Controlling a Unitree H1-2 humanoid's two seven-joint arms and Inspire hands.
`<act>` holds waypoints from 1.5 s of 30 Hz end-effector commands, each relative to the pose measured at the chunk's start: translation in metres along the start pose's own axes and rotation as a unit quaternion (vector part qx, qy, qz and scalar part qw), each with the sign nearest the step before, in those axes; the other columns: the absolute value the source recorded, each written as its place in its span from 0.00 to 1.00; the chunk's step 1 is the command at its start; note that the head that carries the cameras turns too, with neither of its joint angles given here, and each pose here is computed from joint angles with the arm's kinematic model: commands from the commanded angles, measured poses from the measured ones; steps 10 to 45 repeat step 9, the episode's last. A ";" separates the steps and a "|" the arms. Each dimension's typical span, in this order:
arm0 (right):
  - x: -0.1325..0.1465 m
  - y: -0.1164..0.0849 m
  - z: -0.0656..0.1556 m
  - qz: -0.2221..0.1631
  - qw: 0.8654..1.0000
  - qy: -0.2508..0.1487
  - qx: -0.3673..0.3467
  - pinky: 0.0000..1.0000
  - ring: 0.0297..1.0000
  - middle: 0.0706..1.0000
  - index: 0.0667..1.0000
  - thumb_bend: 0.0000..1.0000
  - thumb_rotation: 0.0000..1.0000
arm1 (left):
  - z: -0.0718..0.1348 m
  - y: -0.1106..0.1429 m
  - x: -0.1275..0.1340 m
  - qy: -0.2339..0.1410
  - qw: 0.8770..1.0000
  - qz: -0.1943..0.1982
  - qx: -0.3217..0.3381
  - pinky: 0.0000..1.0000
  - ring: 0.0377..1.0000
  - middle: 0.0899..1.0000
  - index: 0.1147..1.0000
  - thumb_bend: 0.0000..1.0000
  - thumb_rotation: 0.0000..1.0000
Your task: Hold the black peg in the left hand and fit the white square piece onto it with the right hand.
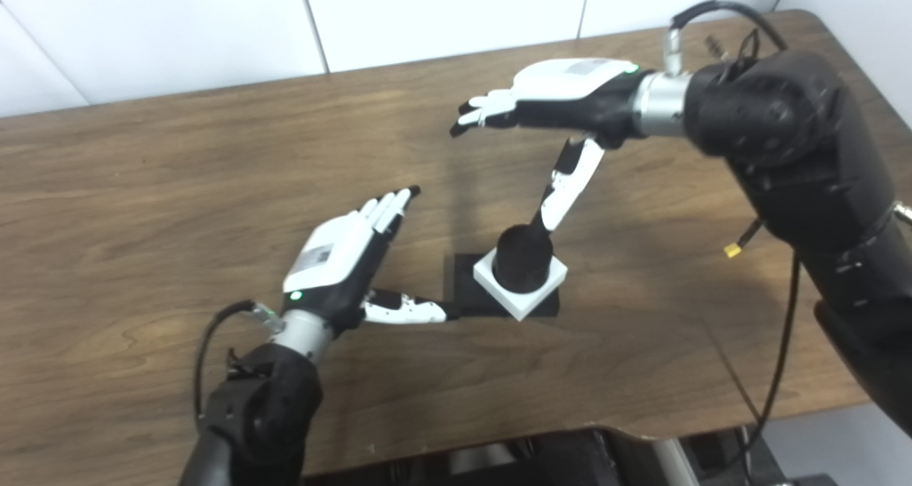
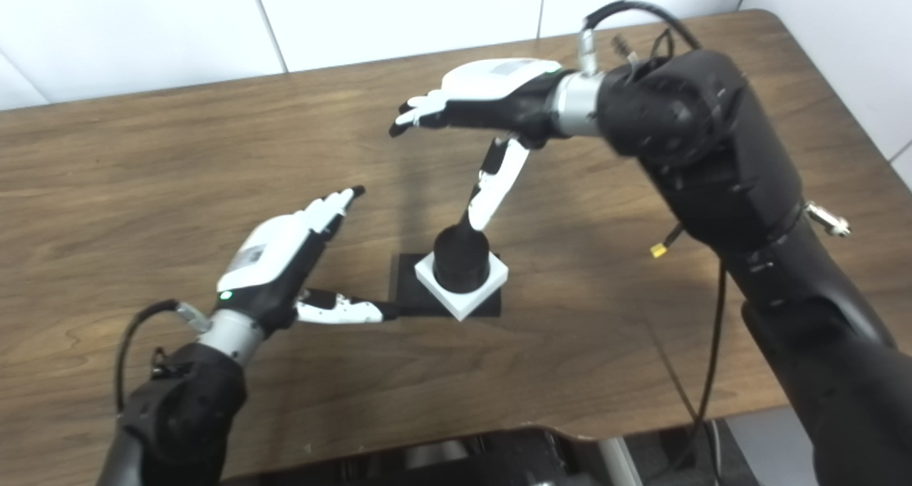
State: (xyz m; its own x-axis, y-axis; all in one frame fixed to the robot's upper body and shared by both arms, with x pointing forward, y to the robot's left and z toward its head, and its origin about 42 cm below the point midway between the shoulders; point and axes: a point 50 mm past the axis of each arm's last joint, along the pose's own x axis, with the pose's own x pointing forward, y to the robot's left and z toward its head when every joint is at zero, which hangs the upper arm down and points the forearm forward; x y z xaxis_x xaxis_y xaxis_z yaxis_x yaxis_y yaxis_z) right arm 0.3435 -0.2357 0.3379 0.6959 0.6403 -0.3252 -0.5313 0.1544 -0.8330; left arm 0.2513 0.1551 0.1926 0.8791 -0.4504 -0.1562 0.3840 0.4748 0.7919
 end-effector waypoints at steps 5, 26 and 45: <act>-0.010 0.012 -0.026 -0.094 0.983 -0.047 0.154 0.89 0.95 0.96 0.93 0.96 0.95 | -0.006 0.039 -0.013 -0.034 0.996 0.067 -0.050 0.83 0.97 1.00 1.00 1.00 0.55; -0.016 0.036 -0.049 -0.146 0.952 -0.044 0.265 0.87 0.97 0.97 0.96 0.90 1.00 | -0.023 0.046 -0.019 -0.041 0.982 0.091 -0.158 0.88 1.00 1.00 1.00 1.00 0.58; -0.016 0.036 -0.049 -0.146 0.952 -0.044 0.265 0.87 0.97 0.97 0.96 0.90 1.00 | -0.023 0.046 -0.019 -0.041 0.982 0.091 -0.158 0.88 1.00 1.00 1.00 1.00 0.58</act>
